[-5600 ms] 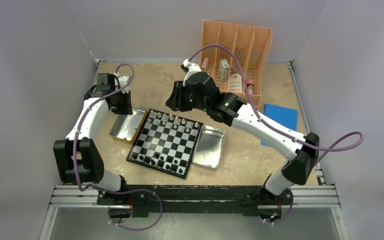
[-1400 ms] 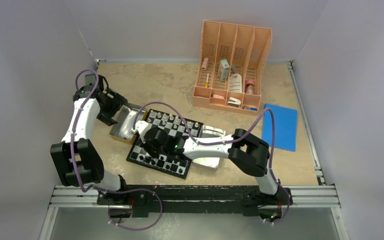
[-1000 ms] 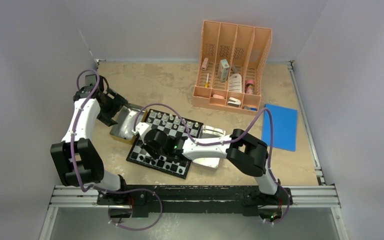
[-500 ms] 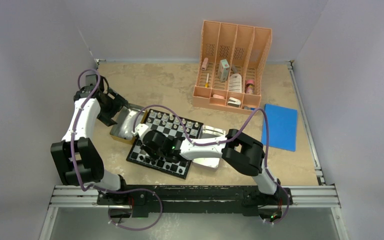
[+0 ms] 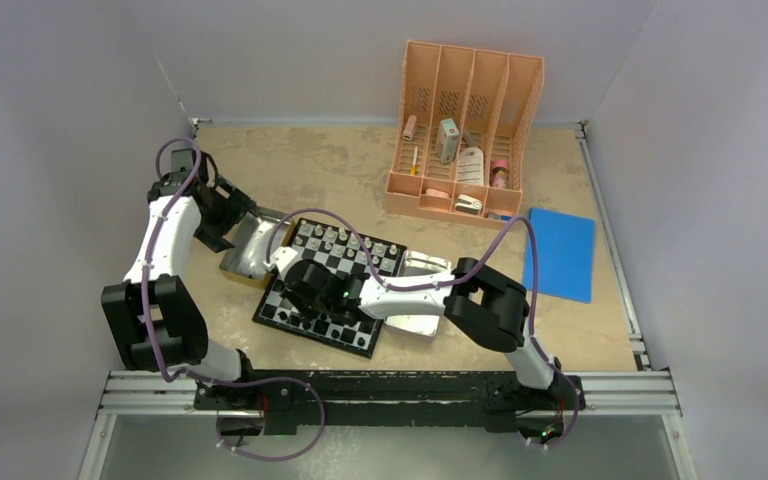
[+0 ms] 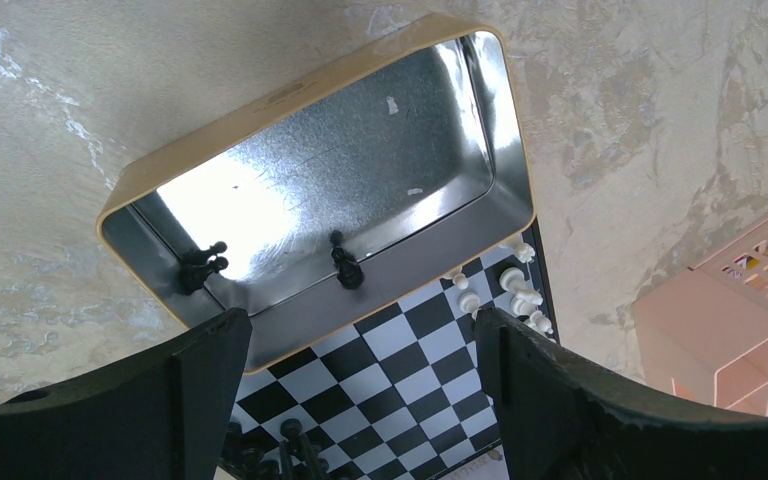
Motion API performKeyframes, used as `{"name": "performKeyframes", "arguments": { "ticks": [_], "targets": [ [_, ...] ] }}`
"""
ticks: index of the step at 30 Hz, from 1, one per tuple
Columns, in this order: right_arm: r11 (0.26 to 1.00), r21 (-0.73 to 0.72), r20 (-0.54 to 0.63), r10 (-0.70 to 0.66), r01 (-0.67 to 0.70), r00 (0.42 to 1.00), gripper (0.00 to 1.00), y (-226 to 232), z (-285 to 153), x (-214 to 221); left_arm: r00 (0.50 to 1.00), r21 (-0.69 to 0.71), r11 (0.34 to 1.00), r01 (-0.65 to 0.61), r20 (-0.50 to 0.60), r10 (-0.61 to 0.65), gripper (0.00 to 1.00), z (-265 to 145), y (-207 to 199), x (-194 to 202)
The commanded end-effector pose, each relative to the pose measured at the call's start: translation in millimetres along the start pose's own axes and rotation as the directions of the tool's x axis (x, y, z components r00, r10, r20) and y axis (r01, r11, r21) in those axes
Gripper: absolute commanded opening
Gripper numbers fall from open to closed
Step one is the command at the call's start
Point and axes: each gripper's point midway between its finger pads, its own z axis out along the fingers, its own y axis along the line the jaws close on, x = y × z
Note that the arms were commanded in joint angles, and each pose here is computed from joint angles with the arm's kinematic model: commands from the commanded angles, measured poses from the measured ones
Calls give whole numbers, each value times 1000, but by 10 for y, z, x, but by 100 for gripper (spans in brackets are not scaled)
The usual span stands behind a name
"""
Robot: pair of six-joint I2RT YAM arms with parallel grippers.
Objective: Set up the chess pieces on the board
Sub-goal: Place the chess piece on the chessboard.
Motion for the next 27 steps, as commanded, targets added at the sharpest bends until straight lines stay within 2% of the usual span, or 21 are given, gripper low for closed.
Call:
{"name": "performKeyframes", "arguments": {
  "ticks": [1, 8, 12, 17, 21, 27],
  "targets": [
    [1000, -17, 39, 24, -24, 999, 18, 68, -32, -199, 999, 26, 999, -18, 29, 17, 82, -30, -69, -86],
    [998, -42, 49, 43, -41, 998, 19, 131, -108, -331, 999, 30, 999, -44, 31, 43, 82, -40, -70, -92],
    [998, -43, 72, 56, -53, 996, 21, 143, -252, -527, 998, -23, 999, -36, 46, 37, 80, -48, 36, -99],
    [998, -18, 118, 56, -55, 991, 26, 97, -525, -825, 998, -69, 997, -17, 56, 21, 77, -52, 153, -68],
    [996, 23, 111, 80, -83, 991, 29, 13, -756, -906, 998, -84, 995, -54, 21, 56, 76, 3, 201, 22],
    [982, 5, 148, 186, -189, 971, 31, -9, -1283, -1068, 997, -173, 982, -80, -7, 80, 68, 84, 271, 200]
  ]
}}
